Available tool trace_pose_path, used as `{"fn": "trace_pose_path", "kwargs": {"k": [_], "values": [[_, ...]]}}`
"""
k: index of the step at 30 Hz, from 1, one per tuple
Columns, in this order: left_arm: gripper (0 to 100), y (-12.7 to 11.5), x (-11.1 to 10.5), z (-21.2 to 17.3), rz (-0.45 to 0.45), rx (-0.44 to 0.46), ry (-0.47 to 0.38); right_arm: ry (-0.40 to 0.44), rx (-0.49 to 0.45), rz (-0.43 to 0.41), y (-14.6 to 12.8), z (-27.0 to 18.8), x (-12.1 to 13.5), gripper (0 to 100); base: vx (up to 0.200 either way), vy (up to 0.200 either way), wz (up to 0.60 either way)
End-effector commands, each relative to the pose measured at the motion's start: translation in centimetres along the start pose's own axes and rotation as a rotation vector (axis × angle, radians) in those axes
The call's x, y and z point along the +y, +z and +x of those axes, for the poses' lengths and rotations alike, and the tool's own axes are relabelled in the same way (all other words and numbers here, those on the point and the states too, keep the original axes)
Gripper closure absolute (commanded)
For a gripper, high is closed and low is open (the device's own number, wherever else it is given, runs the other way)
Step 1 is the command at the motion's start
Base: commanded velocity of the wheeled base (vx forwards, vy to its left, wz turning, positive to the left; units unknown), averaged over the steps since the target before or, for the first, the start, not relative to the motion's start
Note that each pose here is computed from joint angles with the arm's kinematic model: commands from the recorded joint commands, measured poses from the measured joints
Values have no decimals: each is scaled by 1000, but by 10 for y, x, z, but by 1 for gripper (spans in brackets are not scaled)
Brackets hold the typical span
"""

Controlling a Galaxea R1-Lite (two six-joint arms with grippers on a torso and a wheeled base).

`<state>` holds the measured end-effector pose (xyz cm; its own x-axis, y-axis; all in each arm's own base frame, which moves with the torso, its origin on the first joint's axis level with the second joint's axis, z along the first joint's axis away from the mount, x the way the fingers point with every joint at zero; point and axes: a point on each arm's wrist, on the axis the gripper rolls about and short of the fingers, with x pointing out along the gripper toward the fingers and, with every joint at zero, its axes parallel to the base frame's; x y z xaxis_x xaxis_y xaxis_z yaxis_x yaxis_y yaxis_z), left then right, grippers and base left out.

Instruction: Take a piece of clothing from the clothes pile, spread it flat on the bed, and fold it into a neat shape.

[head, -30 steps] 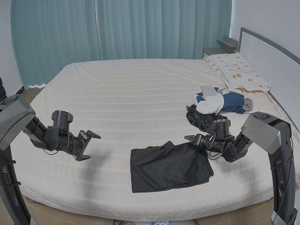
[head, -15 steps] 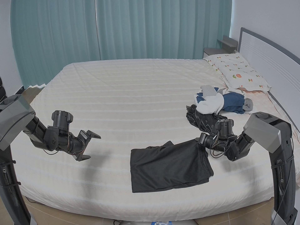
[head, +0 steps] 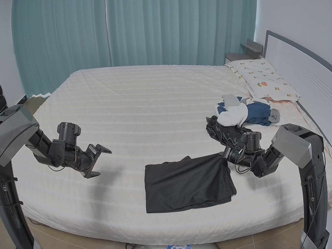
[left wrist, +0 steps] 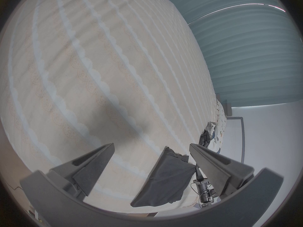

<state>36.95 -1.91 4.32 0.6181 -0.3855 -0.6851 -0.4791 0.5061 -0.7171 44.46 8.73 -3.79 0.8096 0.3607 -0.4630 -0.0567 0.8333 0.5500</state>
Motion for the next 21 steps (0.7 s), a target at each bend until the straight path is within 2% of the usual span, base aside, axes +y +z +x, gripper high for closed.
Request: {"fn": "trace_pose_path", "kwargs": {"k": [1,2,3,8,12,16,18,20,21], "values": [[0,0,0,0,-1,0,0,-4,5,2,-2,0,-2,100,0,0,0],[0,0,0,0,-1,0,0,-8,8,3,-2,1,-3,100,0,0,0],[0,0,0,0,-1,0,0,-9,8,3,-2,1,-3,0,0,0,0],[0,0,0,0,-1,0,0,5,-22,6,7,-8,1,0,0,0,0],[0,0,0,0,-1,0,0,21,-30,19,19,-33,12,0,0,0,0],[0,0,0,0,-1,0,0,41,14,21,12,-51,18,0,0,0,0],[0,0,0,0,-1,0,0,115,43,12,5,-69,25,0,0,0,0],[0,0,0,0,-1,0,0,122,43,10,5,-70,26,0,0,0,0],[0,0,0,0,-1,0,0,154,69,1,-5,-80,25,0,0,0,0]]}}
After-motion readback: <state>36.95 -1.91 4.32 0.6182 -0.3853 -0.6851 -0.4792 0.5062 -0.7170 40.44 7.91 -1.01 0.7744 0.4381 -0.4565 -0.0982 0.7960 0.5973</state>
